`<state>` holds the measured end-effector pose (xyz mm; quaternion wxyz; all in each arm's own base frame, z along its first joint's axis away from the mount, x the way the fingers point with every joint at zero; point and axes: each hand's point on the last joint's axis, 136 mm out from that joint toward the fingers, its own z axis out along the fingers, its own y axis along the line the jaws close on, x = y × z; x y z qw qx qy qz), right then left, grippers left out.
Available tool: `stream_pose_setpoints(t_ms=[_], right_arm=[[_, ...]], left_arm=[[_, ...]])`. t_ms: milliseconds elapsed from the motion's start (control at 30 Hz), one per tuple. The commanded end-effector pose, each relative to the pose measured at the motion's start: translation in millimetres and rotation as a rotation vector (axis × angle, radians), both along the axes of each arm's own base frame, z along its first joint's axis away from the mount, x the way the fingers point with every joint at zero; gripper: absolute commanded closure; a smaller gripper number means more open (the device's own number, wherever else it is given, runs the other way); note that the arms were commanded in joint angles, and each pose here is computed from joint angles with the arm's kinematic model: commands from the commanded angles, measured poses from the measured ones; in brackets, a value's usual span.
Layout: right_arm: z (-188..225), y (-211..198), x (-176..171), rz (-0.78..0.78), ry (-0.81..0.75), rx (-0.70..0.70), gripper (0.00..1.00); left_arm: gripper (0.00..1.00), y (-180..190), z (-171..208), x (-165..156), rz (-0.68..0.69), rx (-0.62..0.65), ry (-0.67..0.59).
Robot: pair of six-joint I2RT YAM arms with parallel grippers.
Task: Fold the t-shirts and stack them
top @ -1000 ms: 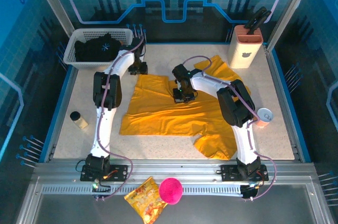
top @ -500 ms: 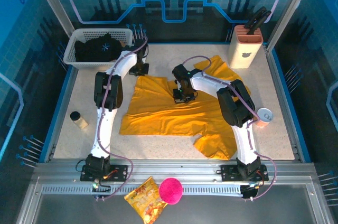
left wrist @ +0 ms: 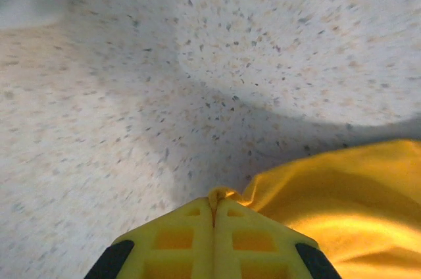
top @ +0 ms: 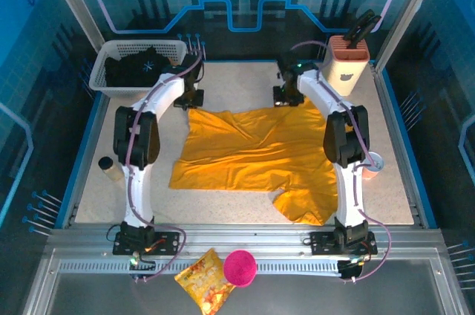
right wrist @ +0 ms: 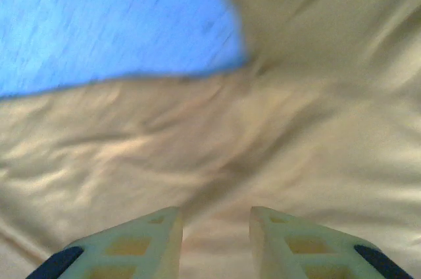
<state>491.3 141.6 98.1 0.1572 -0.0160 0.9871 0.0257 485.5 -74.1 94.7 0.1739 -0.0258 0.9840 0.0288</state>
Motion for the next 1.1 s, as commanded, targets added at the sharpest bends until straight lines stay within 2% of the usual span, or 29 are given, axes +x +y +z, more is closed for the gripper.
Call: stream_pose_setpoints(t_ms=[0,133,267,400,600,767,1067], right_arm=[[-42.2,-32.7,5.1,0.028,0.125,-0.126,0.67],[-59.2,-52.2,33.3,-0.010,0.150,-0.116,0.70],[-82.5,-58.9,36.5,-0.022,0.192,-0.096,0.72],[-95.9,-55.7,22.8,-0.015,0.229,-0.089,0.74],[-104.5,-37.4,-18.3,-0.007,0.271,-0.058,0.76],[-97.3,-22.5,-47.0,-0.007,0.266,-0.042,0.76],[-18.9,-43.3,5.3,0.012,0.079,-0.079,0.73]], left_arm=[[1.00,3.7,30.4,-3.7,0.042,-0.014,-0.086],[1.00,4.3,28.4,-9.6,0.056,-0.020,-0.091],[1.00,9.2,22.3,-12.2,0.081,-0.003,-0.081],[1.00,15.0,23.5,-14.9,0.112,0.016,-0.090],[1.00,16.9,28.2,-22.3,0.146,0.007,-0.088],[1.00,19.3,34.5,-31.5,0.170,-0.006,-0.110],[1.00,21.3,45.6,-37.2,0.165,-0.003,-0.134]])
